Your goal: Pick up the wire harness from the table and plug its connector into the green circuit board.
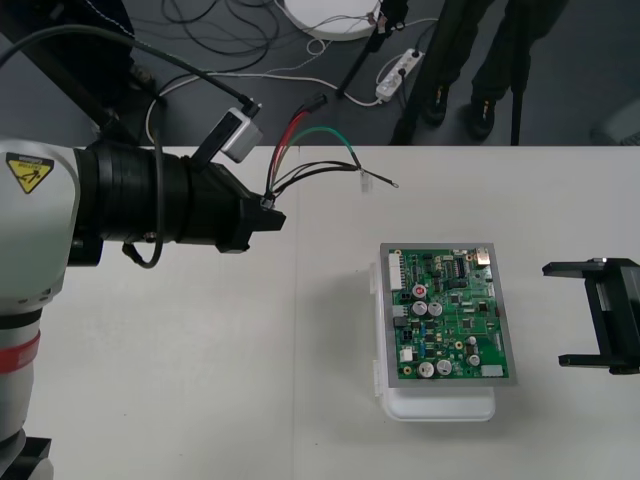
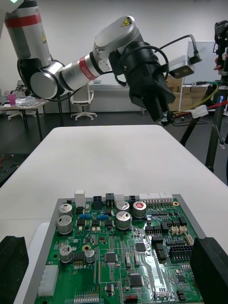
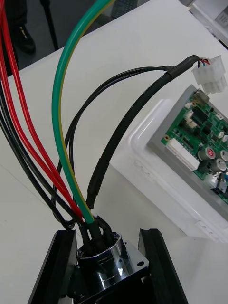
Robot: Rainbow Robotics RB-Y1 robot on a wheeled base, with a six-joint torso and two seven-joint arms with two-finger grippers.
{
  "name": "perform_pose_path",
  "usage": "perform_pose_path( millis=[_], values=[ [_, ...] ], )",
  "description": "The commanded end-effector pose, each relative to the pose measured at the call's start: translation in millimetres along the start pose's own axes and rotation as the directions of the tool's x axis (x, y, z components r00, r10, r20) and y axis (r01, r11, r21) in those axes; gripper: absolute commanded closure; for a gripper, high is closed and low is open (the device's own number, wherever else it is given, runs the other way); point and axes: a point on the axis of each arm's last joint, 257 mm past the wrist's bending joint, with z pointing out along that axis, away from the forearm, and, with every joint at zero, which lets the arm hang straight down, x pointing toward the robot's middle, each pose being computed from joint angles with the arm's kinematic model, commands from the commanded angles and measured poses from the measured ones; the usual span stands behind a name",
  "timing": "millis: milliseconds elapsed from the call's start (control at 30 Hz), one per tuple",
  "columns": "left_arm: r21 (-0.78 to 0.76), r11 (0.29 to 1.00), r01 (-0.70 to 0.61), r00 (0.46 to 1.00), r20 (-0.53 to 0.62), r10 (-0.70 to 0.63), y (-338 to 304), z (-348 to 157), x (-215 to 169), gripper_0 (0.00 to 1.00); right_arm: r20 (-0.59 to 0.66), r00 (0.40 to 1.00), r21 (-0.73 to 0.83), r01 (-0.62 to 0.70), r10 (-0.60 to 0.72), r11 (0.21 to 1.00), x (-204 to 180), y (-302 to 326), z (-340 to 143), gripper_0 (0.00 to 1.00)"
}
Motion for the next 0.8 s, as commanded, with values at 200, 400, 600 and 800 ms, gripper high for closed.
perform_pose_path(
  millis=[200,400,600,800],
  values=[
    [-0.055,0.988,-0.143,0.989,0.040,0.145,-32,-42,13,1.00,0.021,0.999,-0.027,-0.044,0.045,0.999,-6,-1,7,0.00],
    [-0.081,0.976,-0.200,0.975,0.085,0.207,-43,-49,9,1.00,0.025,0.998,-0.031,-0.060,0.061,0.998,-8,-1,9,0.00],
    [-0.097,0.967,-0.234,0.962,0.121,0.245,-52,-54,4,1.00,0.032,0.996,-0.052,-0.083,0.085,0.995,-14,3,12,0.00],
    [-0.099,0.960,-0.263,0.950,0.148,0.275,-62,-56,-3,1.00,0.028,0.985,-0.109,-0.166,0.170,0.980,-24,15,18,0.00]
  ],
)
